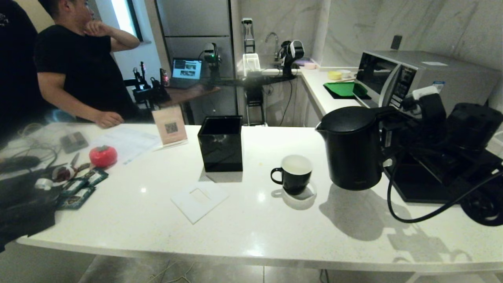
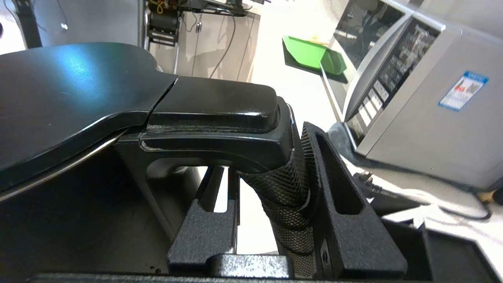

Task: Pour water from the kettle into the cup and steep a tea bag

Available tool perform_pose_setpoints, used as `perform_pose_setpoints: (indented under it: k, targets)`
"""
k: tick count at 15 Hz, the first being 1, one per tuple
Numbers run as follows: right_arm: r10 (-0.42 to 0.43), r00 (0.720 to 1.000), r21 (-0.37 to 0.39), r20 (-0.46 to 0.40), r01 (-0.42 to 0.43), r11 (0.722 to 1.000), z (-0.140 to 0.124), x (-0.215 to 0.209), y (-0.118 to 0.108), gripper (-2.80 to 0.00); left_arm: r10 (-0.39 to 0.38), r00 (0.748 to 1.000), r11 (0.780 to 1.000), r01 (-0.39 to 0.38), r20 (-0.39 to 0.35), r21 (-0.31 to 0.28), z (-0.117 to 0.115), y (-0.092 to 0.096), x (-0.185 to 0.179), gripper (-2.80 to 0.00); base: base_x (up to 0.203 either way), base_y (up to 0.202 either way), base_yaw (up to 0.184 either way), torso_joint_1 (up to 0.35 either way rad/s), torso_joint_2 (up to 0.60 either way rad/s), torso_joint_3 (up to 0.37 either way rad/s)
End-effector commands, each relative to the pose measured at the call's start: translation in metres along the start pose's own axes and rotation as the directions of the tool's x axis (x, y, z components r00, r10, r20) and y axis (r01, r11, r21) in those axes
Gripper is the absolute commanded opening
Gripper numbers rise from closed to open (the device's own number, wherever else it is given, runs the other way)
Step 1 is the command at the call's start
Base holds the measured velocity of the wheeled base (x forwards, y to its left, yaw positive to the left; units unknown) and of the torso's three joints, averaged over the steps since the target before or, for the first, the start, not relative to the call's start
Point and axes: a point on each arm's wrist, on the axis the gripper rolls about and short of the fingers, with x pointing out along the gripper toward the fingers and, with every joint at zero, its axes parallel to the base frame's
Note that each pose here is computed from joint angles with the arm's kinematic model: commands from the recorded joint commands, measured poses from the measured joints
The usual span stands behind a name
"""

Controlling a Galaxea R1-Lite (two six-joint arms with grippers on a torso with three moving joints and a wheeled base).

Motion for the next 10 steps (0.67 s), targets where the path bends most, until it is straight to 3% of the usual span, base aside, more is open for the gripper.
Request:
perform_pose_setpoints:
  k: [1, 10]
  targets:
    - [0.014, 1.000, -0.020, 0.008, -0.013, 1.000, -0.002, 0.005, 0.001, -2.80, 0.000, 1.000, 1.000, 0.000, 0.000, 0.000, 0.000, 0.000, 0.000, -2.80, 0.000, 0.000, 0.000, 0.000, 0.00, 0.000]
    - [0.034, 0.999, -0.125, 0.007, -0.033, 0.992, -0.011, 0.025, 0.005, -2.80, 0.000, 1.000, 1.000, 0.000, 0.000, -0.001, 0.000, 0.000, 0.000, -2.80, 0.000, 0.000, 0.000, 0.000, 0.00, 0.000]
